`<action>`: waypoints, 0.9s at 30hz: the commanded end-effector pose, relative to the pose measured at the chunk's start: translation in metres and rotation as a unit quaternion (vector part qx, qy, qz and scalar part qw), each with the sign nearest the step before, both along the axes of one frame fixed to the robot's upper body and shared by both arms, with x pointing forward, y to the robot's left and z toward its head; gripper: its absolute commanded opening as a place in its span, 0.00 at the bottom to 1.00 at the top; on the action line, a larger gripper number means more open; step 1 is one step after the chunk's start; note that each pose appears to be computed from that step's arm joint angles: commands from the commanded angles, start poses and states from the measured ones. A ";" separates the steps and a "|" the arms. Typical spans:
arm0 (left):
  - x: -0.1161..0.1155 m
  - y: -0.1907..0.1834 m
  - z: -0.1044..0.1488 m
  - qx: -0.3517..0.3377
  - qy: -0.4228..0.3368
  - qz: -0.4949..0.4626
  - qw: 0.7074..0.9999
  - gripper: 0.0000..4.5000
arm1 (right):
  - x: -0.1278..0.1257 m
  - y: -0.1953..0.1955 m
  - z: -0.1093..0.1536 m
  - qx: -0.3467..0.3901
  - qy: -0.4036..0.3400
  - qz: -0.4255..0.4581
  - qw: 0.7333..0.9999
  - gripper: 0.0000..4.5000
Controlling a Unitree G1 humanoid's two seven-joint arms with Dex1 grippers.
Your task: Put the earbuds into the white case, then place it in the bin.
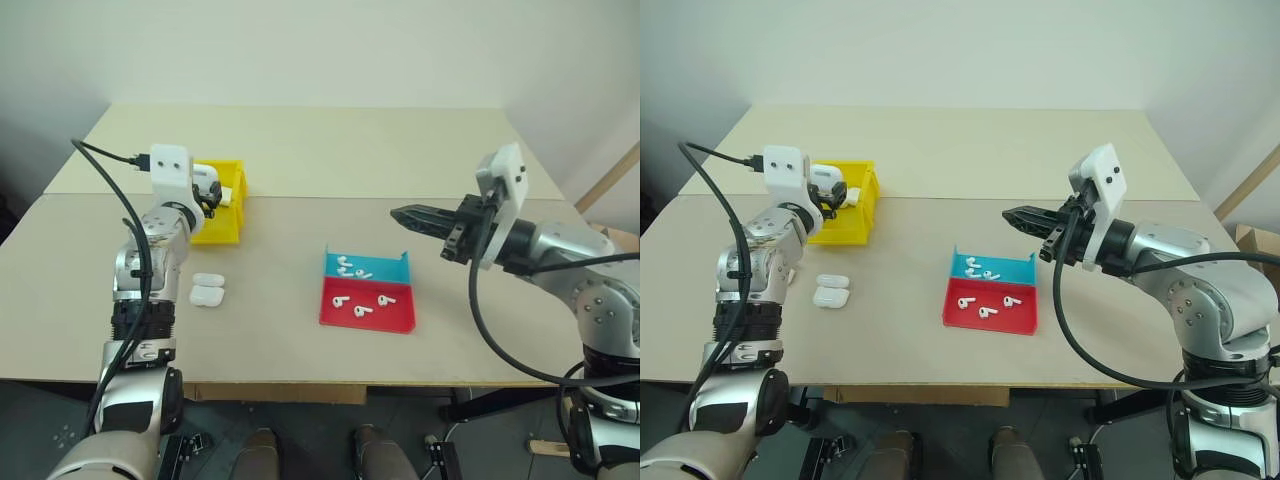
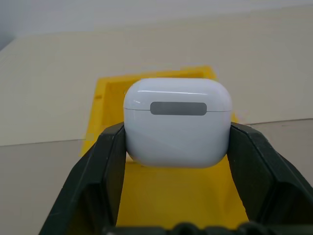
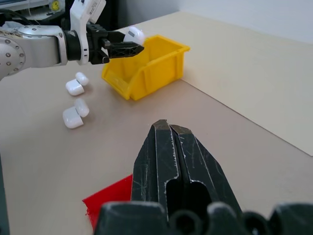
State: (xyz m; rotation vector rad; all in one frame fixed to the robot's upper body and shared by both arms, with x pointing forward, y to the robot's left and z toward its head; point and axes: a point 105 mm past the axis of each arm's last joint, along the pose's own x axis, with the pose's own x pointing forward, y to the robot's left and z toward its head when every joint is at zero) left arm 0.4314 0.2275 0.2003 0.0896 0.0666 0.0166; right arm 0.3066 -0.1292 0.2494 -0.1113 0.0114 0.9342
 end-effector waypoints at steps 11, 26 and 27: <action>0.005 -0.013 0.025 0.015 -0.073 -0.035 0.997 0.99 | -0.011 0.003 -0.001 -0.020 -0.018 -0.001 1.000 0.00; -0.108 -0.060 0.033 0.042 -0.098 -0.398 0.911 0.99 | -0.056 -0.031 -0.021 -0.249 -0.106 0.092 0.958 0.00; -0.119 -0.058 0.029 0.049 -0.084 -0.417 0.904 0.99 | -0.056 -0.035 -0.020 -0.257 -0.109 0.093 0.956 0.00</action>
